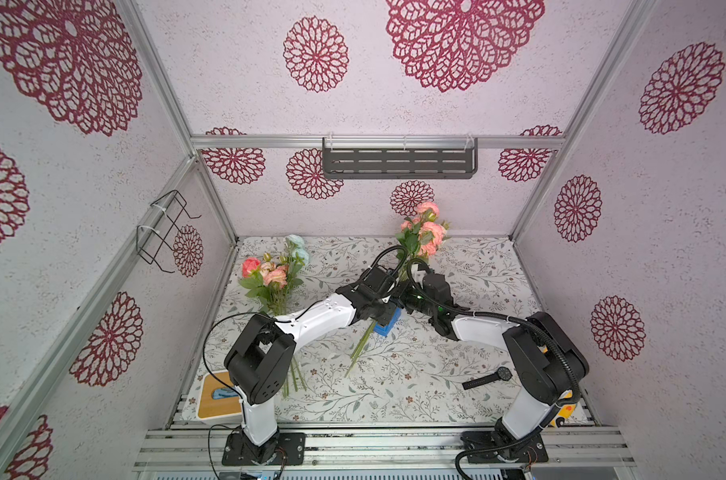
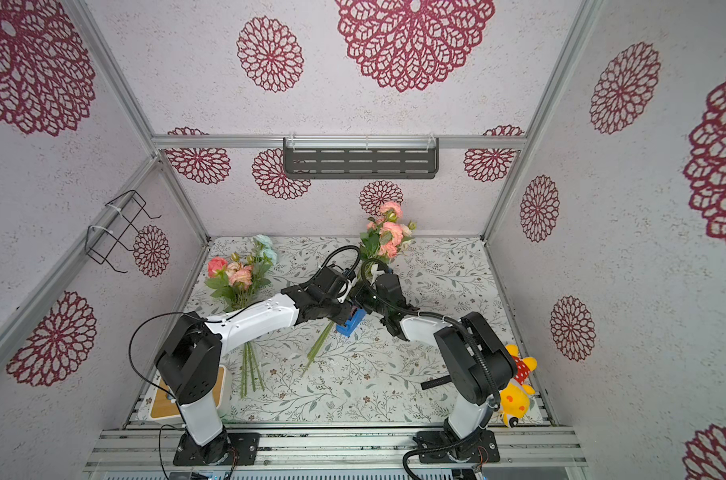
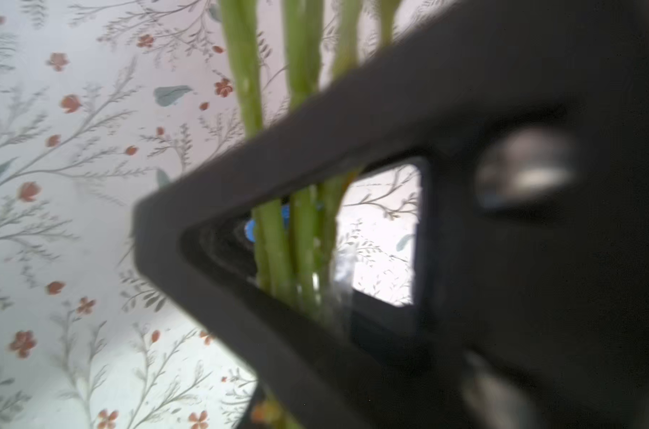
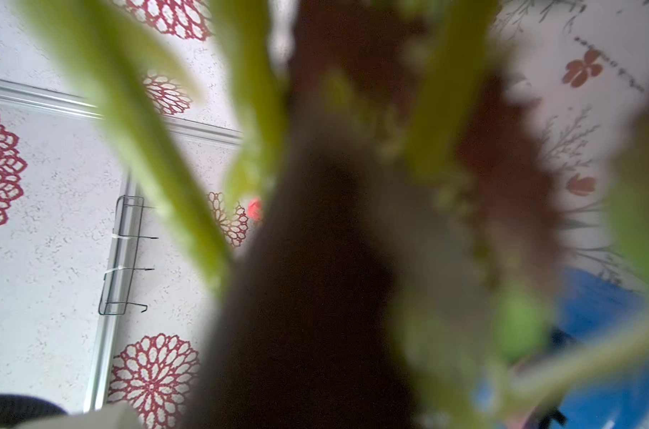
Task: Wrap bouquets with tape
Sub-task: Wrap the tape around the bouquet.
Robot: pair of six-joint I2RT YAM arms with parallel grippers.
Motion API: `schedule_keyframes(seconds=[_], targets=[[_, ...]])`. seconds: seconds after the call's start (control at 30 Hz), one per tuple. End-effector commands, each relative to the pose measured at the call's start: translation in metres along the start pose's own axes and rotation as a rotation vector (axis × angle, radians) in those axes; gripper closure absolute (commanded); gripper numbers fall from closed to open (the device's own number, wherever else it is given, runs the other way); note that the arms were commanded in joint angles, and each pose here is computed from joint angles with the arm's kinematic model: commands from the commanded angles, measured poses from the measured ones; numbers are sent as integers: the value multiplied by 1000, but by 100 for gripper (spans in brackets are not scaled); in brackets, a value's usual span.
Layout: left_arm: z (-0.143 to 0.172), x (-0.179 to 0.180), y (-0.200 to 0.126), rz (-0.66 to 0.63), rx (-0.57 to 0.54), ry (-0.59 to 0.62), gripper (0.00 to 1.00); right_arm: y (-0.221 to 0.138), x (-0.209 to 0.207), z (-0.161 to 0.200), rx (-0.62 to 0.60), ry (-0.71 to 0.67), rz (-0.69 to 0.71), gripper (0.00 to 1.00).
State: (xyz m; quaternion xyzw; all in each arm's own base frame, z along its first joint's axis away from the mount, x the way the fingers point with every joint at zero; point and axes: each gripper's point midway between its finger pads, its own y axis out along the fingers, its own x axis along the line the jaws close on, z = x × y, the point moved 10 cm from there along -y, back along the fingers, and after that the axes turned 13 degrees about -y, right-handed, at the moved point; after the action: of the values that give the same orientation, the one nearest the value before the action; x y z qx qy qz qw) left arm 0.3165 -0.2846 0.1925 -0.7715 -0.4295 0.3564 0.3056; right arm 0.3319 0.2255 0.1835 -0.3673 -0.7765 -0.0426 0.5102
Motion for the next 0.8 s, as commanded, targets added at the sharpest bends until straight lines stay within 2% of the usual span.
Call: schedule_keyframes(seconds=[0.0, 0.1, 0.37, 0.53, 0.63, 0.77], targets=[[-23, -3, -19, 315, -34, -113, 63, -3, 1, -9, -60, -97, -60, 100], [-18, 12, -14, 414, 19, -163, 58, -3, 10, -14, -95, -146, -135, 100], [-12, 19, -10, 603, 148, -142, 53, -7, 29, -24, -183, -254, -266, 100], [-12, 19, -1, 655, 208, -139, 51, -10, 32, -24, -228, -282, -341, 100], [-13, 20, 8, 676, 241, -157, 54, -12, 33, -22, -247, -281, -383, 100], [-15, 26, 14, 678, 232, -180, 58, -16, 33, -18, -250, -288, -397, 100]])
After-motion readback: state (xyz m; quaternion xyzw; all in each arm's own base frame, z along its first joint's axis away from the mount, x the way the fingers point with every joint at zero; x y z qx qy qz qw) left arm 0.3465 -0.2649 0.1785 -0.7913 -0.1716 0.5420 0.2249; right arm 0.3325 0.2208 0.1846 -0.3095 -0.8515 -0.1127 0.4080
